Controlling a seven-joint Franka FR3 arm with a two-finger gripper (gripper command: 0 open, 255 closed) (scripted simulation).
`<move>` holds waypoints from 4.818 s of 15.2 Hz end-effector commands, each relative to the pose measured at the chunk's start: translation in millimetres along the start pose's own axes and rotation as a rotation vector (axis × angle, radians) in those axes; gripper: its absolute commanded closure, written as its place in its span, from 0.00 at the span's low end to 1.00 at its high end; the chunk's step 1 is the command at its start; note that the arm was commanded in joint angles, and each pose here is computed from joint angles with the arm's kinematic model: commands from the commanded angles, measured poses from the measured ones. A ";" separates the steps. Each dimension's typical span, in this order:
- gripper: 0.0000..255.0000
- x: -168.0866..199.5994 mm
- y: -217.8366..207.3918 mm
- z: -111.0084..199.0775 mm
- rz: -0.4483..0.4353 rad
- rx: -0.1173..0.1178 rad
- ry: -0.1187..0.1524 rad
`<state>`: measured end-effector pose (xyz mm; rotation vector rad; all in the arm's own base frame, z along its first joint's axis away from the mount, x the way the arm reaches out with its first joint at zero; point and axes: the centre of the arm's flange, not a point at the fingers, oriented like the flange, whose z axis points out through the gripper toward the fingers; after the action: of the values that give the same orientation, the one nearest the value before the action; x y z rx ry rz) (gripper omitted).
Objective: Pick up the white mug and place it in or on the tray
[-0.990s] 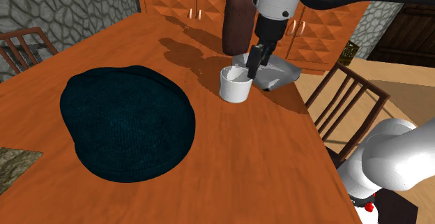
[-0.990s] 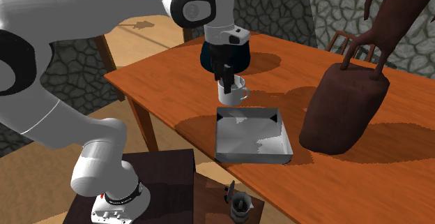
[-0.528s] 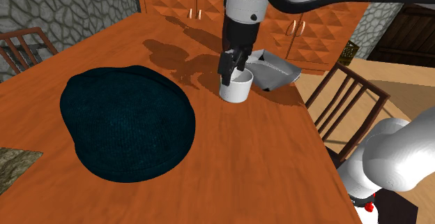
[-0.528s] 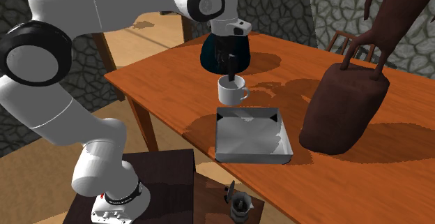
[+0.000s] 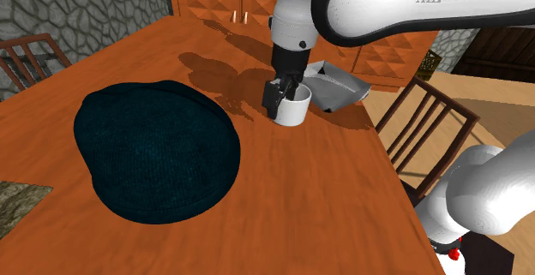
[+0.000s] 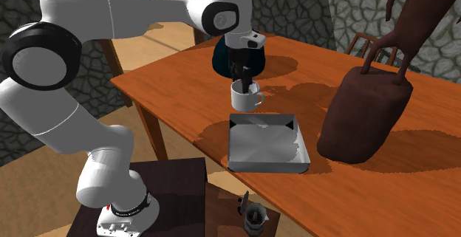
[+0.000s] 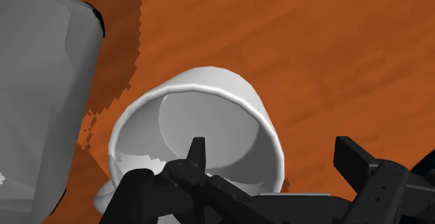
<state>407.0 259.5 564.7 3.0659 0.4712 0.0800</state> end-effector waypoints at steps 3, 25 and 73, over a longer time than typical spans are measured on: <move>0.00 1.1 -0.8 4.5 0.000 0.000 0.000; 1.00 3.0 1.2 -37.7 0.000 0.000 0.000; 1.00 -25.6 224.4 -37.8 0.000 0.000 0.000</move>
<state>448.0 39.5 617.1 3.0661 0.4714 0.0791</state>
